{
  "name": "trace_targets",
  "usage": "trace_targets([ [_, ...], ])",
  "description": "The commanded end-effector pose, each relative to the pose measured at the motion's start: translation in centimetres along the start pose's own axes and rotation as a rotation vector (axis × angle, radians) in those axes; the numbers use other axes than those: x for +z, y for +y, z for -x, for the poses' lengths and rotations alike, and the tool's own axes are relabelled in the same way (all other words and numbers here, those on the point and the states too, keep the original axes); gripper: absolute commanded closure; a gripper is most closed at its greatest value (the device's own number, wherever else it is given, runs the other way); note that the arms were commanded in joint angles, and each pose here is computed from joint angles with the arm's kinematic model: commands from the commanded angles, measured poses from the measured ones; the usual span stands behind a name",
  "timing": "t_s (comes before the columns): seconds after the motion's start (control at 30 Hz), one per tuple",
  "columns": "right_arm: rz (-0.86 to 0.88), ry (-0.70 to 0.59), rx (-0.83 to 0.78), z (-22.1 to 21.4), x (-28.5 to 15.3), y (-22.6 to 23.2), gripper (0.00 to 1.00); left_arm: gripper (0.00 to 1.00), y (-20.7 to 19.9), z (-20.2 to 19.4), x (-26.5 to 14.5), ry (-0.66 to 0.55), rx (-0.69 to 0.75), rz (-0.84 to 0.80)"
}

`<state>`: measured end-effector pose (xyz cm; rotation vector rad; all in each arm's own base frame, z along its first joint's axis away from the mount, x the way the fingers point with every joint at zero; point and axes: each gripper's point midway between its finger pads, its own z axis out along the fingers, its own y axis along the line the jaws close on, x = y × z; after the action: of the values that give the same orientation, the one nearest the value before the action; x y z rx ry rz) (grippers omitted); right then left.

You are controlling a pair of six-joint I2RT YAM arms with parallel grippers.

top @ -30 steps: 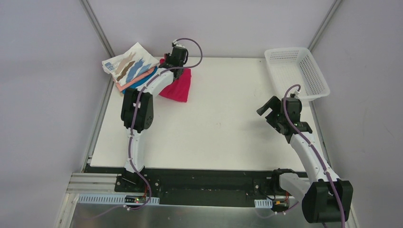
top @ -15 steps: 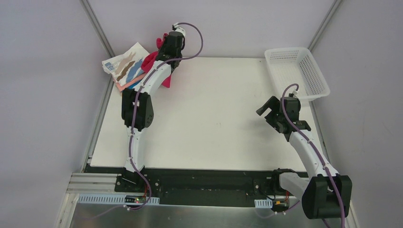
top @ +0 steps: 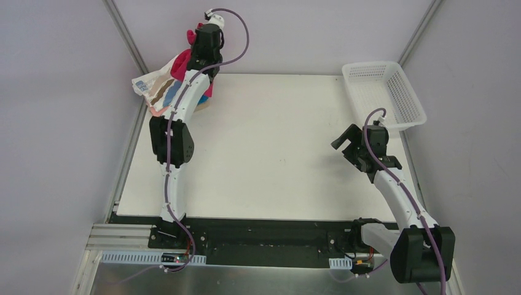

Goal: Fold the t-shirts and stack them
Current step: Put the neatly folded tshirt into the corner of the board with the left arm

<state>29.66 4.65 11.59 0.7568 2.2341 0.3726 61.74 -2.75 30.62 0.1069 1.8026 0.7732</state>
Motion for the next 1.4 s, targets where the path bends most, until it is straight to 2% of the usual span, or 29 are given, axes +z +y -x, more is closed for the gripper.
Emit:
trace_targets([
  [0.0,0.009,-0.042,-0.009,1.3,0.0,0.5,0.01,1.00,4.3,3.9,0.4,-0.097,-0.152,0.067],
  [0.2,-0.007,-0.046,-0.012,1.4,0.2,0.2,0.01,1.00,6.1,3.8,2.0,-0.112,-0.272,0.087],
  [0.37,-0.013,-0.044,-0.016,1.4,0.2,0.1,0.01,1.00,6.6,1.6,4.0,-0.081,-0.352,0.091],
  [0.8,-0.028,-0.050,-0.021,1.6,0.3,-0.1,0.01,1.00,8.8,-5.9,8.8,0.047,-0.400,0.180],
  [0.87,-0.031,-0.049,-0.021,1.6,0.4,-0.1,0.01,1.00,10.1,-7.3,9.5,0.072,-0.428,0.201],
  [1.37,-0.042,-0.035,-0.023,1.5,0.8,-0.2,0.01,1.00,11.7,-13.6,10.0,0.219,-0.486,0.299],
])
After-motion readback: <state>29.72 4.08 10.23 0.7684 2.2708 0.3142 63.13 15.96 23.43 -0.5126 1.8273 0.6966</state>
